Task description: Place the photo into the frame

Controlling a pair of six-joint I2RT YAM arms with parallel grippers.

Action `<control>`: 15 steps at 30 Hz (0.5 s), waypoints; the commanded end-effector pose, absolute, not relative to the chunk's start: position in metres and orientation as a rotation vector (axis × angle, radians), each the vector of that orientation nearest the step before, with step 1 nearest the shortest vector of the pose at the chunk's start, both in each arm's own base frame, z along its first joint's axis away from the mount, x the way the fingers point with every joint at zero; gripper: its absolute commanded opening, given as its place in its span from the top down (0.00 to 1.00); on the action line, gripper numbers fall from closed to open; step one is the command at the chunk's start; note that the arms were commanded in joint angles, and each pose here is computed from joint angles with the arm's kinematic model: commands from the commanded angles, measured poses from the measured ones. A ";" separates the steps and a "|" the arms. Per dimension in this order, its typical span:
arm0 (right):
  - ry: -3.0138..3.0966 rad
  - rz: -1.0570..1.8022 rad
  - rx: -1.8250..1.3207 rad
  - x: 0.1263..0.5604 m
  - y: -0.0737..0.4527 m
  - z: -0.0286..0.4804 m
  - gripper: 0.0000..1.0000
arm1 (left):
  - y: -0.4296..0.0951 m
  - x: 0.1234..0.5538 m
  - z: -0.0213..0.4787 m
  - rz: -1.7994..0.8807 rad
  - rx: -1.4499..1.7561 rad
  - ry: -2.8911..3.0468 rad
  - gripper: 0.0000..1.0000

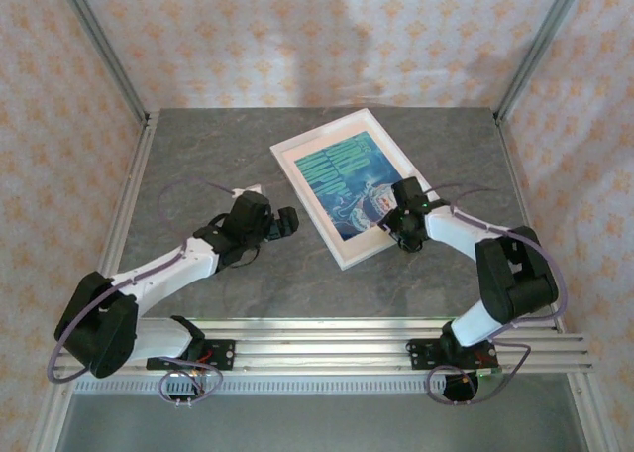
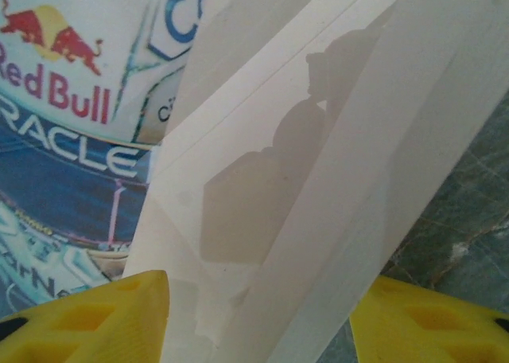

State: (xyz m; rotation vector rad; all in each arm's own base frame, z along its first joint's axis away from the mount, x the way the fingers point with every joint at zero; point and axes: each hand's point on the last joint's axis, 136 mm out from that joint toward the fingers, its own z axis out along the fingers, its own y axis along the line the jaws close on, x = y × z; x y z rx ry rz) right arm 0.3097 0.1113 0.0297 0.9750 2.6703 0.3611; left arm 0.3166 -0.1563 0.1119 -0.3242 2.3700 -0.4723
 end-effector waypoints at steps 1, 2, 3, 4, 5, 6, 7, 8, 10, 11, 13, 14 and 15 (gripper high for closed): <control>2.635 0.323 1.021 0.312 0.106 0.020 0.45 | -0.130 0.314 0.106 -0.358 -0.337 2.377 0.00; 2.639 0.317 1.019 0.310 0.105 0.017 0.51 | -0.126 0.316 0.107 -0.356 -0.351 2.377 0.00; 2.648 0.304 1.015 0.308 0.104 0.014 0.56 | -0.123 0.317 0.107 -0.353 -0.362 2.379 0.00; 2.657 0.284 1.003 0.307 0.102 0.012 0.59 | -0.121 0.318 0.107 -0.356 -0.367 2.378 0.00; 2.671 0.256 0.977 0.307 0.100 0.010 0.61 | -0.118 0.320 0.108 -0.354 -0.376 2.376 0.00; 2.690 0.229 0.943 0.306 0.098 0.008 0.64 | -0.115 0.322 0.109 -0.351 -0.382 2.376 0.00; 2.707 0.208 0.910 0.307 0.098 0.008 0.67 | -0.113 0.323 0.110 -0.348 -0.386 2.374 0.00; 2.727 0.188 0.867 0.308 0.097 0.007 0.73 | -0.110 0.325 0.111 -0.342 -0.391 2.373 0.00; 2.781 0.189 0.761 0.311 0.101 0.007 0.84 | -0.104 0.327 0.112 -0.333 -0.401 2.372 0.00; 2.807 0.182 0.707 0.312 0.102 0.007 0.88 | -0.101 0.329 0.113 -0.329 -0.409 2.370 0.00; 2.850 0.154 0.603 0.315 0.103 0.010 0.93 | -0.094 0.332 0.115 -0.309 -0.418 2.364 0.00; 2.868 0.136 0.552 0.316 0.102 0.011 0.95 | -0.089 0.334 0.116 -0.293 -0.424 2.360 0.00; 2.883 0.124 0.507 0.318 0.101 0.013 0.96 | -0.085 0.336 0.116 -0.283 -0.428 2.359 0.00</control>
